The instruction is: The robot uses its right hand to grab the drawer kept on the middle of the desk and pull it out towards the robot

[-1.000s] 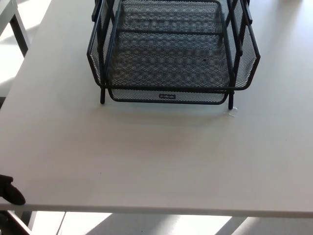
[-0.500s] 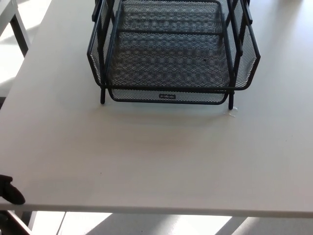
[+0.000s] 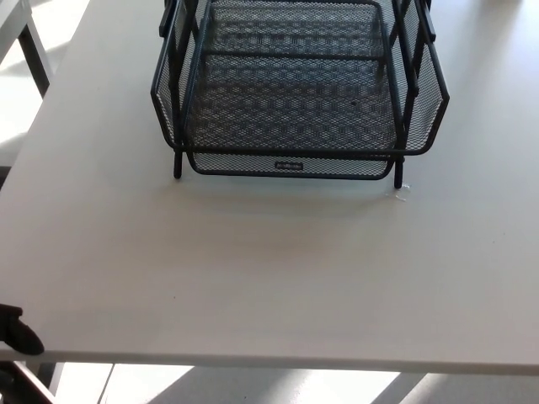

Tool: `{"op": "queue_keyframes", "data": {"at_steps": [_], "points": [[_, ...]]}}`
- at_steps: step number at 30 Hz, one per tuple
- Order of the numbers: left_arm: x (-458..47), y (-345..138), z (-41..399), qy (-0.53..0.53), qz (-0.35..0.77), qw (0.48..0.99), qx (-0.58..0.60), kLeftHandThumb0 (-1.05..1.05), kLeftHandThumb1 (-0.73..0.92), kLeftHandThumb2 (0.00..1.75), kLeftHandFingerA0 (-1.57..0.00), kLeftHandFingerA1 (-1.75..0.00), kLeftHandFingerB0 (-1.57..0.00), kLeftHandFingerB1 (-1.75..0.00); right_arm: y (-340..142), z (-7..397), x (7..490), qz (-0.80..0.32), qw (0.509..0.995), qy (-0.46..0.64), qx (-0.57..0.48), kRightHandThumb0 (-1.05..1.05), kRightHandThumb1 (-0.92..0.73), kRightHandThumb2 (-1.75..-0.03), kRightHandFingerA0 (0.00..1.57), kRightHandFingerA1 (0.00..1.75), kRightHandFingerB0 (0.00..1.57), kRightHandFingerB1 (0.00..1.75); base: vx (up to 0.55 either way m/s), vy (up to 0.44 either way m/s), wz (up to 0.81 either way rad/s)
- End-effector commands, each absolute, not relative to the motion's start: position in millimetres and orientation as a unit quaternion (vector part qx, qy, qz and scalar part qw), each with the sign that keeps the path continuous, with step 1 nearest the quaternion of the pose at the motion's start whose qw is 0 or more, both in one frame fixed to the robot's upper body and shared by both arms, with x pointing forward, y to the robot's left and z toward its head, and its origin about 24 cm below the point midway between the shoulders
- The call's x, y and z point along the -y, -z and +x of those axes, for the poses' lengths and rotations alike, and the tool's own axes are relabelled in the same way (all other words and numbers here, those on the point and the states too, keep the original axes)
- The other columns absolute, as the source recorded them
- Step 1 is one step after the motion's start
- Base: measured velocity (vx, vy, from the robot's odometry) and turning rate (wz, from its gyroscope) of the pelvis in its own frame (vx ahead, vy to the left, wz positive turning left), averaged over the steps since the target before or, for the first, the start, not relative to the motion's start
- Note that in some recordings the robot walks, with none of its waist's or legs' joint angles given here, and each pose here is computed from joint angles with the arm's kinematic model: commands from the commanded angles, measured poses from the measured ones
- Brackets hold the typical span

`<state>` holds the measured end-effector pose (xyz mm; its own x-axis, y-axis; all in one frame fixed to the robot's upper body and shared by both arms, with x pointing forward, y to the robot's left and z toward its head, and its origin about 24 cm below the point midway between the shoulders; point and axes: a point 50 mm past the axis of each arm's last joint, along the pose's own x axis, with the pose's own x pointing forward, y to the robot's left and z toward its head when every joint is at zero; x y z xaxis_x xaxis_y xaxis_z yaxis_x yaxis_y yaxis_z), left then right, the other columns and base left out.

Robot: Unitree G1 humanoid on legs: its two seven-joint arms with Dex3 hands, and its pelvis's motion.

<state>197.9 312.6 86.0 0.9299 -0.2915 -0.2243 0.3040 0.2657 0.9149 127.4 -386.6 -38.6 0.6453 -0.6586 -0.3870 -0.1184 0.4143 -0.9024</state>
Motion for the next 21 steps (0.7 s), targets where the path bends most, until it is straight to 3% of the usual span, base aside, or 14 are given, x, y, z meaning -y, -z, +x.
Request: {"op": "queue_keyframes", "data": {"at_steps": [1,21], "points": [[-313.9,-86.2,197.4,0.18,0.58,0.794,-0.009,-0.3,0.57,0.56,-0.8,-0.86,-0.8,-0.54,32.4,127.1,392.3,-0.514,0.751,0.192,-0.367,-0.56,-0.4,-0.81,1.07,1.09,0.27,0.46,0.0,0.0,0.0],[-314.9,-86.7,196.6,0.178,0.579,0.795,-0.004,-0.29,0.57,0.56,-0.79,-0.85,-0.79,-0.54,30.9,130.0,392.3,-0.519,0.754,0.189,-0.355,-0.58,-0.4,-0.82,1.06,1.07,0.3,0.47,0.0,0.0,0.0]]}}
